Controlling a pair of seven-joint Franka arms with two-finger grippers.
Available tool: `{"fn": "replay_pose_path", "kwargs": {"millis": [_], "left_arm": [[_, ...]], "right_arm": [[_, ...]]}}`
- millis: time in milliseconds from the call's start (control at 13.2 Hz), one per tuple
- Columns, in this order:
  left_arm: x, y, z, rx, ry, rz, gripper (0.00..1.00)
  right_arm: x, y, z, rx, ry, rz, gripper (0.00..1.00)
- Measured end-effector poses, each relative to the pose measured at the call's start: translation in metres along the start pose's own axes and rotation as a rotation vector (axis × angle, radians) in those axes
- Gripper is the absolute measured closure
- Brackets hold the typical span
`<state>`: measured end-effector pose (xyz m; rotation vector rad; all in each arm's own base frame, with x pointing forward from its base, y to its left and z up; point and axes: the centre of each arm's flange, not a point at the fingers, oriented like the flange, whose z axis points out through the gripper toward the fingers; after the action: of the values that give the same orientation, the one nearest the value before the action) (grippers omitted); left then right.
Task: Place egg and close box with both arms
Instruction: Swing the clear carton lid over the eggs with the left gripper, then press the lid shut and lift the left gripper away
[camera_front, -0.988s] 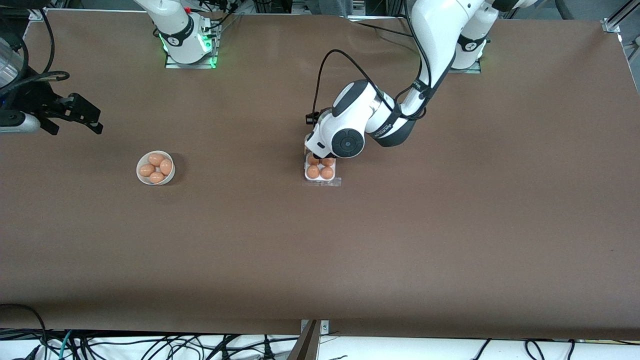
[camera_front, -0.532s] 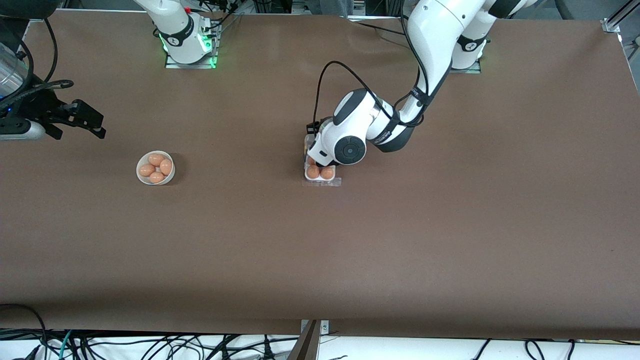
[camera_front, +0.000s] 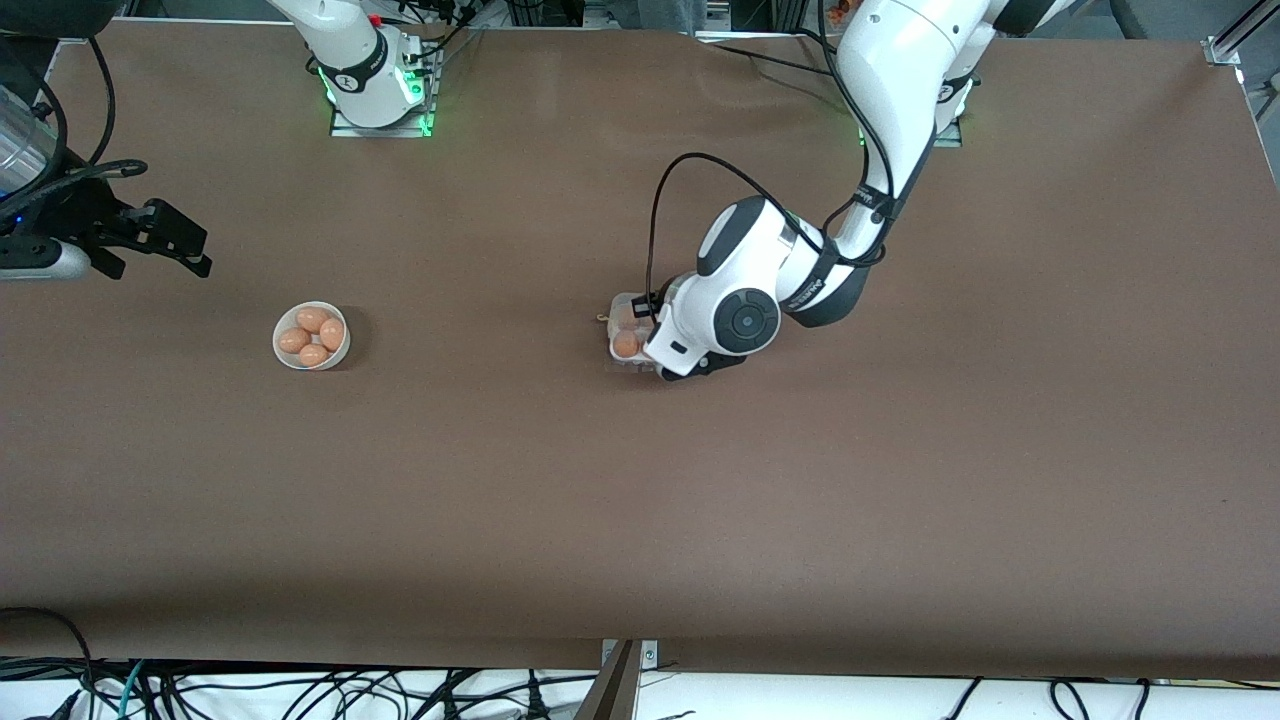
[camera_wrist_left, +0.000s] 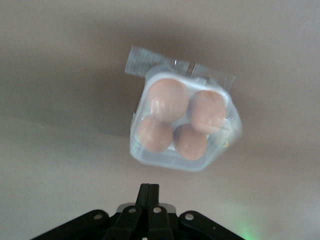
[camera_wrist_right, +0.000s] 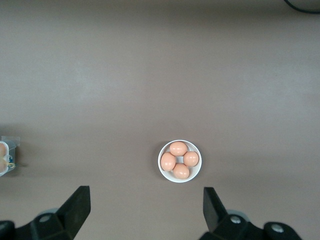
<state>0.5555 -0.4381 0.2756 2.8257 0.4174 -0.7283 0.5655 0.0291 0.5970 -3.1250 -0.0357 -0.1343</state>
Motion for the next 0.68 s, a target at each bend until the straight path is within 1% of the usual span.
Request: {"fn": "replay_pose_path", "kwargs": {"millis": [76,152,228,304,380,532,684], "left_arm": [[0.003,-0.004,-0.005,0.035,0.022,0.007,0.92],[0.005,-0.01,-0.01,0.096,0.052,0.022,0.91],[0.007,-0.015,-0.02,0.157,0.079,0.032,0.84],[0.012,-0.023,-0.035,0.203,0.099,0.03,0.74],[0.021,-0.034,-0.057,0.223,0.127,0.015,0.63],[0.047,-0.063,-0.109,0.249,0.216,0.011,0.44],[0.067,-0.09,-0.154,0.311,0.323,0.044,0.22]], "right_arm": [[0.0,0.0,0.0,0.0,0.0,0.0,0.0],[0.0,0.0,0.0,0.0,0.0,0.0,0.0],[0.0,0.0,0.0,0.0,0.0,0.0,0.0],[0.0,0.0,0.0,0.0,0.0,0.0,0.0],[0.0,0.0,0.0,0.0,0.0,0.0,0.0],[0.0,0.0,0.0,0.0,0.0,0.0,0.0],[0.0,0.0,0.0,0.0,0.0,0.0,0.0]]}}
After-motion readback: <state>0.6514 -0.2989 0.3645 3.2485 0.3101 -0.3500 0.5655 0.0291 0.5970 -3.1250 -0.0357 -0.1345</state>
